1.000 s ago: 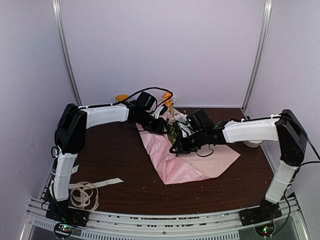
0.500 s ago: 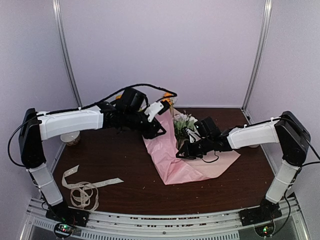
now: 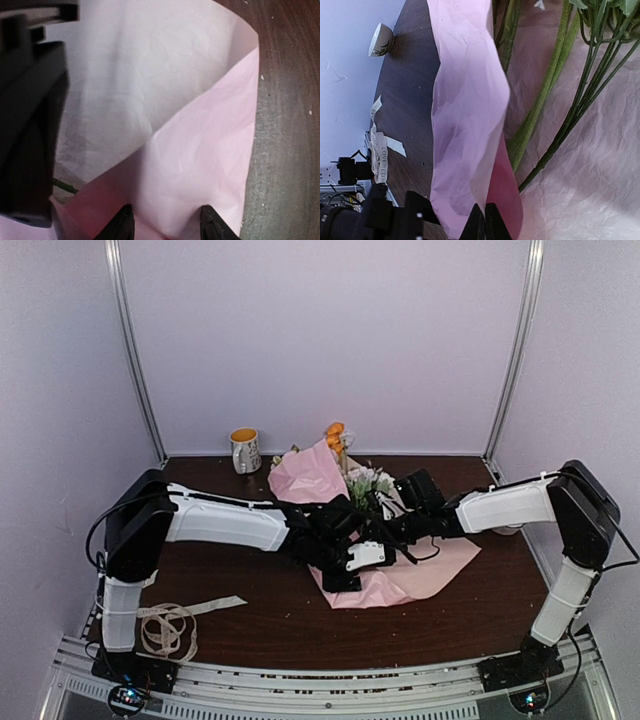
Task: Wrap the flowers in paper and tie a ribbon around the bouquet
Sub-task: Fold the one-fourth-folded wrapping paper at the center of the board.
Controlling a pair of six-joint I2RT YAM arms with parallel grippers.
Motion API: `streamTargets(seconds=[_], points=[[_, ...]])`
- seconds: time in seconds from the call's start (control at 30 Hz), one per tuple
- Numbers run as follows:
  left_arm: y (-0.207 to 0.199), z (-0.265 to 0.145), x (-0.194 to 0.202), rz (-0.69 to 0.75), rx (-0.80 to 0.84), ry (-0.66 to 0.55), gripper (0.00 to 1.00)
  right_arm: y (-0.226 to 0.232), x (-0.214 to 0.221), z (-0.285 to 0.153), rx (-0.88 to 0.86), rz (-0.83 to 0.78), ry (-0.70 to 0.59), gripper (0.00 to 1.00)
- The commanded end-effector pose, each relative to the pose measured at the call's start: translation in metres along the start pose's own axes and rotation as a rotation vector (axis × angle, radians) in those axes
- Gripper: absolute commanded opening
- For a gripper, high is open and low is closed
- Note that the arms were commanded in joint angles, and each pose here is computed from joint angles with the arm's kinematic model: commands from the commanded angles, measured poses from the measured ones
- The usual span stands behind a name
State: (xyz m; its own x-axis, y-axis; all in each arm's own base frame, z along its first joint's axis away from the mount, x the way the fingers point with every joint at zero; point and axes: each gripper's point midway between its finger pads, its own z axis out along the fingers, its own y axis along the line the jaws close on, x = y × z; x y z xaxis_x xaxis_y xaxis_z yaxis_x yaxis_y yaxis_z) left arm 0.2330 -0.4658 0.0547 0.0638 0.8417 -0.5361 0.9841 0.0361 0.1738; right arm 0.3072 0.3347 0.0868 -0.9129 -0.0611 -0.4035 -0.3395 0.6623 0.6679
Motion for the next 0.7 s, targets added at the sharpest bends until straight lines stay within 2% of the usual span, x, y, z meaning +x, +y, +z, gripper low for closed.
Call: streamTargets(seconds=[0.0,0.23,0.37,0.5,0.67], points=[[-0.014,0.02,0.023,0.02,0.038,0.138,0.46,-0.003,-0.009,-0.004,0.025,-0.008,-0.014,0.0],[-0.047,0.02,0.047,0.016,0.136,0.16,0.46,-0.029,-0.013,-0.005,0.102,-0.002,-0.025,0.0],[-0.06,0.018,0.052,-0.008,0.187,0.146,0.46,-0.043,-0.007,0.003,0.146,-0.022,0.023,0.0],[-0.063,-0.001,0.028,-0.004,0.208,0.045,0.49,-0.054,-0.003,0.011,0.153,-0.025,0.049,0.0],[-0.06,-0.049,-0.023,0.019,0.219,-0.15,0.58,-0.052,-0.005,0.011,0.146,-0.032,0.049,0.0]])
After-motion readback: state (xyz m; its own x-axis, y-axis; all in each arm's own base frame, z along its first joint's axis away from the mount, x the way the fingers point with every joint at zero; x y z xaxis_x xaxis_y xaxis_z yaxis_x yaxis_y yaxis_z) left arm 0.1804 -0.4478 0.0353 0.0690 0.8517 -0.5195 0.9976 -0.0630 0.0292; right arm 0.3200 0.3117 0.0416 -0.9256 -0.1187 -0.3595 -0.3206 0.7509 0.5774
